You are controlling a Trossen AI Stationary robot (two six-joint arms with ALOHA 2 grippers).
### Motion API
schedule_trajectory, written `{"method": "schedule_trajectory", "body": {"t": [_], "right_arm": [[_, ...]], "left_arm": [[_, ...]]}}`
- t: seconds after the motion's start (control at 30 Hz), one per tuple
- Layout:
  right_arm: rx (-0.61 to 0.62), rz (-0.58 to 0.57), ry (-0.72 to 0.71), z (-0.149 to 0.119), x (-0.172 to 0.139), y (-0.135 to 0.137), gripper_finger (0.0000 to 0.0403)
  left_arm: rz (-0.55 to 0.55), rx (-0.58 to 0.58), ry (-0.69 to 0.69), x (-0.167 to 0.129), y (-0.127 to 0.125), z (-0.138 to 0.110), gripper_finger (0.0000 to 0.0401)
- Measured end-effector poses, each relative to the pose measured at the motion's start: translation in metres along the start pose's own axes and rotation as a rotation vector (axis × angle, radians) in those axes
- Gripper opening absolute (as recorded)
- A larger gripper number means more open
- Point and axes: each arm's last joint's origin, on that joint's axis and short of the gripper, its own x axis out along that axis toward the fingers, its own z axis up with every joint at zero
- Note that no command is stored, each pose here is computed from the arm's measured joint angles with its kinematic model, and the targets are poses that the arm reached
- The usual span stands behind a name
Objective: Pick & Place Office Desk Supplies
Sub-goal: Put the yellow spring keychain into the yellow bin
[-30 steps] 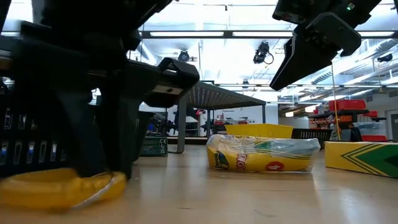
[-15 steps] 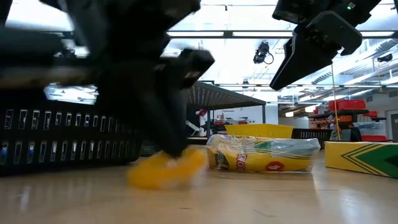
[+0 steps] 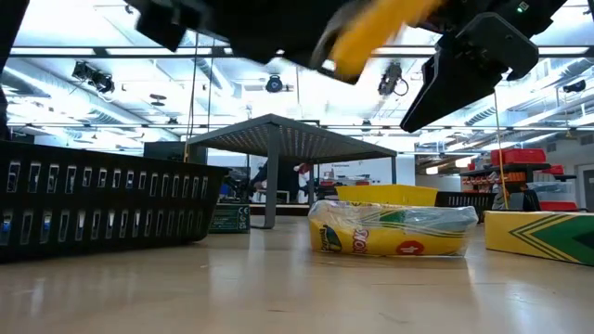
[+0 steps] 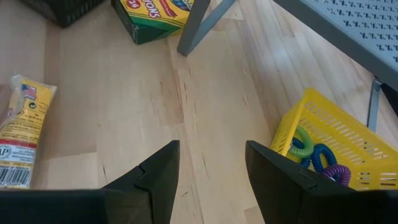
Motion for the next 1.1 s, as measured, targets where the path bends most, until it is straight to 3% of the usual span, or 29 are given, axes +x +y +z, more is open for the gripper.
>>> {"method": "schedule_trajectory", "body": {"t": [0.33,0.47,0.6,0.77,1.1], "right_arm": [[-0.045,0.076,-0.019,0.002,-0.002,0.006,0.019],[-0.057,0.143,-0.039,0.003,-0.007,0.014,0.019],[-0.018,0.162,-0.047,0.002,-0.009,0.018,0.019],[0.051,0.171,-0.037,0.002,-0.009,0.018,0.019],[0.154,0.227,0.021,0.004,-0.003,0.011,0.019]], "left_arm": [[0.135,-0.054,-0.095,-0.018,0.034,-0.024,0.0009],[0.284,-0.082,-0.04,-0.025,0.049,-0.038,0.0009],[0.435,-0.101,0.006,-0.032,0.061,-0.045,0.0009],[0.534,-0.085,0.038,-0.037,0.071,-0.048,0.0009],[0.625,-0.051,0.058,-0.039,0.076,-0.048,0.0009]]}}
